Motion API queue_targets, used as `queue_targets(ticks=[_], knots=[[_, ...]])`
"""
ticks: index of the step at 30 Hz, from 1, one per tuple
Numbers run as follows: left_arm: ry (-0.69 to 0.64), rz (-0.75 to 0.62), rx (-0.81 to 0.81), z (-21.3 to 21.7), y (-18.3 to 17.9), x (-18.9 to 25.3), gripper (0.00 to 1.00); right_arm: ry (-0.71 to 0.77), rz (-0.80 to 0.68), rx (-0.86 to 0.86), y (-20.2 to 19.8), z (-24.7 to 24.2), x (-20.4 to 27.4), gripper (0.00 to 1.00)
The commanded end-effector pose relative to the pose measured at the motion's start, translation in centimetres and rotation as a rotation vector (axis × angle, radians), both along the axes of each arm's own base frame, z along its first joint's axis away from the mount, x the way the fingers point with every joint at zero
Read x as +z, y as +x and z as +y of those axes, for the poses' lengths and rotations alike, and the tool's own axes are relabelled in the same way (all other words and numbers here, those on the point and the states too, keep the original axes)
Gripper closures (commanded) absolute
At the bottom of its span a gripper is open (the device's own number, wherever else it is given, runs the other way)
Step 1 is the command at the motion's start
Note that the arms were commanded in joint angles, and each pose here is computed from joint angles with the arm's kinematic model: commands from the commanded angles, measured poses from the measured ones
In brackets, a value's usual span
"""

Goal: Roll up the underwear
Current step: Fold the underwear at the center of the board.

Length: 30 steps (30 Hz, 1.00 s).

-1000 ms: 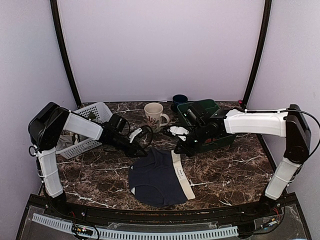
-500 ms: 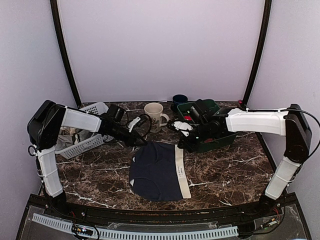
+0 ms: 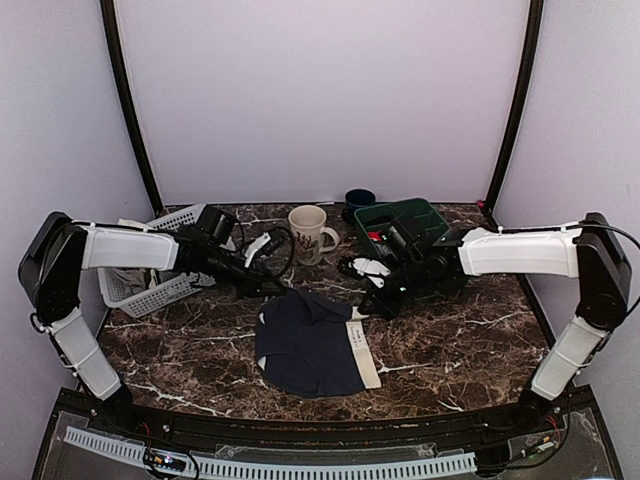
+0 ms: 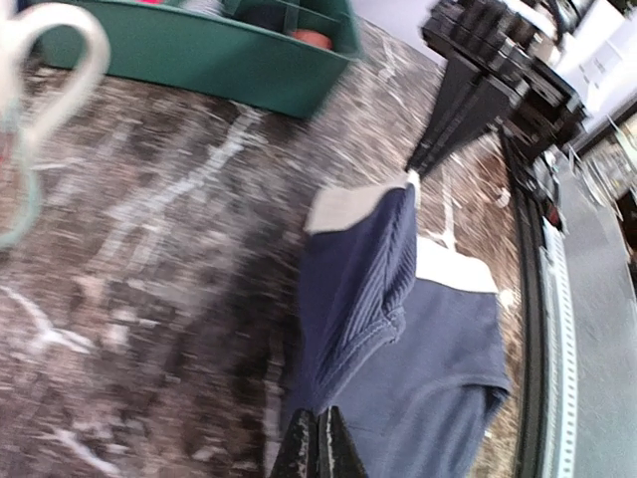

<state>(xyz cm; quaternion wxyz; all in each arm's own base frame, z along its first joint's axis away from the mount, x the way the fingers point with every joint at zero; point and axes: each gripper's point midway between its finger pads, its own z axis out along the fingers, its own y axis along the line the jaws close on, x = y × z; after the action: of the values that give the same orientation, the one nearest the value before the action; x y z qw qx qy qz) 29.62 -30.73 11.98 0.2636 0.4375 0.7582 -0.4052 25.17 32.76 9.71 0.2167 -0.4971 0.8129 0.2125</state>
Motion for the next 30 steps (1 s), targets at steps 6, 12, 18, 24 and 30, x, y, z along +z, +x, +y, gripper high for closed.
queue_targets(ticks=[6,12,18,24,30], knots=[[0.2,0.087,-0.152,-0.1,-8.8,-4.7,1.0,-0.005,0.117,0.097,-6.6,-0.5,-2.8,1.0],[0.315,0.082,-0.179,0.2,-9.7,-7.6,1.0,-0.061,0.159,0.106,-8.4,-1.0,-6.2,1.0],[0.447,0.056,-0.178,1.1,-8.2,-10.7,1.0,-0.122,0.174,0.082,-7.3,-0.4,-8.1,1.0],[0.405,0.012,-0.092,0.8,-4.4,-9.7,1.0,-0.149,0.158,0.023,-4.8,-0.7,-8.4,1.0],[0.356,-0.067,-0.101,0.4,-2.9,-6.8,1.0,-0.101,0.108,0.018,-2.5,0.1,-4.8,1.0]])
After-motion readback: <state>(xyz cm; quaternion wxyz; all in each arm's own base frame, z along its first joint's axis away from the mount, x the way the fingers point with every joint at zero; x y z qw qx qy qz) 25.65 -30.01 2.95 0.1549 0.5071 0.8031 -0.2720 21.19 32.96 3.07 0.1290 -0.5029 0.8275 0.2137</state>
